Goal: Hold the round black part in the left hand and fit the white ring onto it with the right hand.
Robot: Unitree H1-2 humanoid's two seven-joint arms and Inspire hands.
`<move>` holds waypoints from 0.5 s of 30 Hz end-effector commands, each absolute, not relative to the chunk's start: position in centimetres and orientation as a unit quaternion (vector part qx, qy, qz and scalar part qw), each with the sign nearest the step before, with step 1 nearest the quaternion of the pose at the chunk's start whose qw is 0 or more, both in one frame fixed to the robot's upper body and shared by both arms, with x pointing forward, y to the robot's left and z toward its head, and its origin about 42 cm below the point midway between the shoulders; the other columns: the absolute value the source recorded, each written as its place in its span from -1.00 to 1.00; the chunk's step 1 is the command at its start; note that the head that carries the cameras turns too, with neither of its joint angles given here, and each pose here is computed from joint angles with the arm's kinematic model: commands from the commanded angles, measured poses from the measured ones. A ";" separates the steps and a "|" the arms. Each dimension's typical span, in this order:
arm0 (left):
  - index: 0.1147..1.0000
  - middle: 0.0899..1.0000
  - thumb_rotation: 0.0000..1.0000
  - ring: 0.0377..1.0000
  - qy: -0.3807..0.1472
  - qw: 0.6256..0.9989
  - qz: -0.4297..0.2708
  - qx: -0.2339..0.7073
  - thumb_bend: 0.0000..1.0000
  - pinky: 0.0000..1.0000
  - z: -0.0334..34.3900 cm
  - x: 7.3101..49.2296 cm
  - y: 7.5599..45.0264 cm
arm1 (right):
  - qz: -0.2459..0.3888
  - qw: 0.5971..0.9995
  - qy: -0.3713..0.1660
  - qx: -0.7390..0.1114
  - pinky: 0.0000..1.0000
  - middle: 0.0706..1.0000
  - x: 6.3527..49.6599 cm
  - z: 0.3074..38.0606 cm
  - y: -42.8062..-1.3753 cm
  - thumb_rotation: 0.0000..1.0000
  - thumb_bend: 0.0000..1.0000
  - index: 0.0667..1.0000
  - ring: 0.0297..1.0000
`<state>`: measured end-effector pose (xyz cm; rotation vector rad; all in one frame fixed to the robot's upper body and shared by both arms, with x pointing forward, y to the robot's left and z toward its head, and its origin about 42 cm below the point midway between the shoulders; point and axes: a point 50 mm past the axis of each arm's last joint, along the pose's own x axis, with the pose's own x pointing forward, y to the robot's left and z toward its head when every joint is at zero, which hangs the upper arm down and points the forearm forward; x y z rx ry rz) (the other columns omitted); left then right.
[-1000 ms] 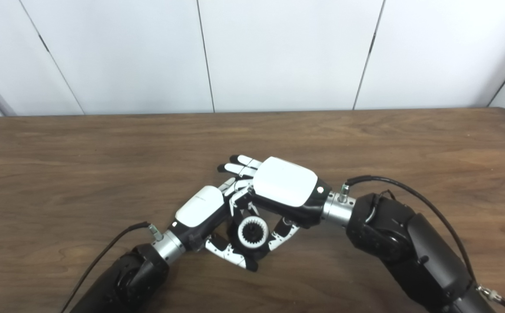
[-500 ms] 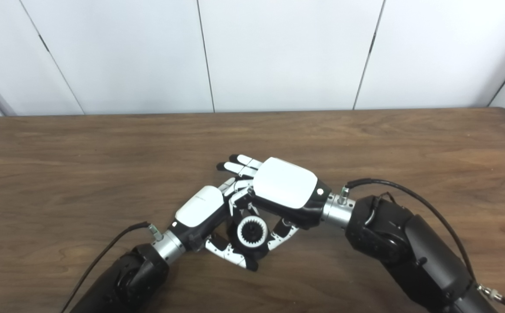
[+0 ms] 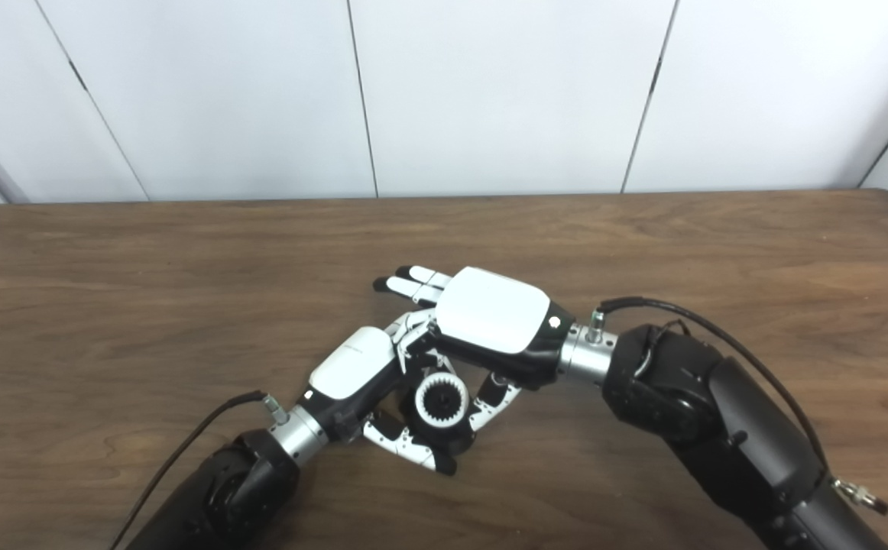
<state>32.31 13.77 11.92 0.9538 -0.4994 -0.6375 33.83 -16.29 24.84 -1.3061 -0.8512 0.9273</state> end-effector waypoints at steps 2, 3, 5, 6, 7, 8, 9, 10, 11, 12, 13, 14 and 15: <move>-0.18 0.42 -0.89 0.79 -0.270 0.801 -0.308 0.437 0.05 1.00 13.3 32.4 11.8 | 0.415 0.614 -0.377 -0.555 1.00 0.51 34.1 25.6 -15.2 -0.72 0.05 -0.11 1.00; -0.18 0.42 -0.89 0.79 -0.270 0.801 -0.309 0.437 0.05 1.00 13.3 32.4 11.8 | 0.417 0.614 -0.375 -0.556 1.00 0.51 34.1 25.6 -15.2 -0.72 0.05 -0.11 1.00; -0.18 0.43 -0.89 0.81 -0.269 0.799 -0.309 0.440 0.05 1.00 13.4 32.4 11.8 | 0.420 0.614 -0.370 -0.556 1.00 0.51 34.1 25.6 -15.2 -0.72 0.05 -0.11 1.00; -0.18 0.44 -0.89 0.82 -0.266 0.798 -0.310 0.443 0.05 1.00 13.4 32.3 11.9 | 0.422 0.615 -0.366 -0.556 1.00 0.52 34.1 25.5 -15.2 -0.72 0.05 -0.11 1.00; -0.18 0.45 -0.89 0.84 -0.265 0.797 -0.311 0.445 0.04 1.00 13.5 32.3 11.9 | 0.424 0.616 -0.363 -0.556 1.00 0.52 34.0 25.5 -15.2 -0.72 0.05 -0.11 1.00; -0.18 0.46 -0.90 0.85 -0.262 0.797 -0.311 0.446 0.04 1.00 13.5 32.3 11.9 | 0.426 0.618 -0.360 -0.553 1.00 0.53 34.0 25.4 -15.2 -0.72 0.05 -0.11 1.00; -0.18 0.45 -0.89 0.85 -0.262 0.798 -0.311 0.445 0.04 1.00 13.4 32.2 11.9 | 0.427 0.622 -0.359 -0.549 1.00 0.53 34.0 25.4 -15.3 -0.72 0.05 -0.11 1.00; -0.18 0.44 -0.89 0.84 -0.262 0.798 -0.310 0.444 0.05 1.00 13.4 32.1 11.9 | 0.428 0.626 -0.357 -0.546 1.00 0.52 34.0 25.4 -15.3 -0.72 0.05 -0.11 1.00; -0.18 0.44 -0.89 0.83 -0.262 0.799 -0.310 0.444 0.05 1.00 13.4 32.1 11.8 | 0.428 0.628 -0.356 -0.543 1.00 0.52 34.0 25.4 -15.3 -0.72 0.05 -0.11 1.00; -0.18 0.45 -0.89 0.82 -0.262 0.798 -0.311 0.445 0.05 1.00 13.3 32.1 11.8 | 0.428 0.630 -0.355 -0.542 1.00 0.52 34.1 25.3 -15.3 -0.72 0.05 -0.11 1.00; -0.18 0.47 -0.88 0.82 -0.263 0.798 -0.311 0.445 0.05 1.00 13.3 32.0 11.8 | 0.428 0.630 -0.354 -0.542 1.00 0.52 34.1 25.3 -15.4 -0.72 0.05 -0.11 1.00; -0.18 0.49 -0.88 0.83 -0.263 0.797 -0.311 0.446 0.05 1.00 13.3 32.1 11.8 | 0.428 0.632 -0.353 -0.542 1.00 0.52 34.2 25.3 -15.4 -0.72 0.05 -0.11 1.00; -0.18 0.49 -0.88 0.84 -0.263 0.797 -0.311 0.446 0.05 1.00 13.3 32.1 11.8 | 0.428 0.633 -0.351 -0.541 1.00 0.52 34.2 25.3 -15.5 -0.72 0.05 -0.11 1.00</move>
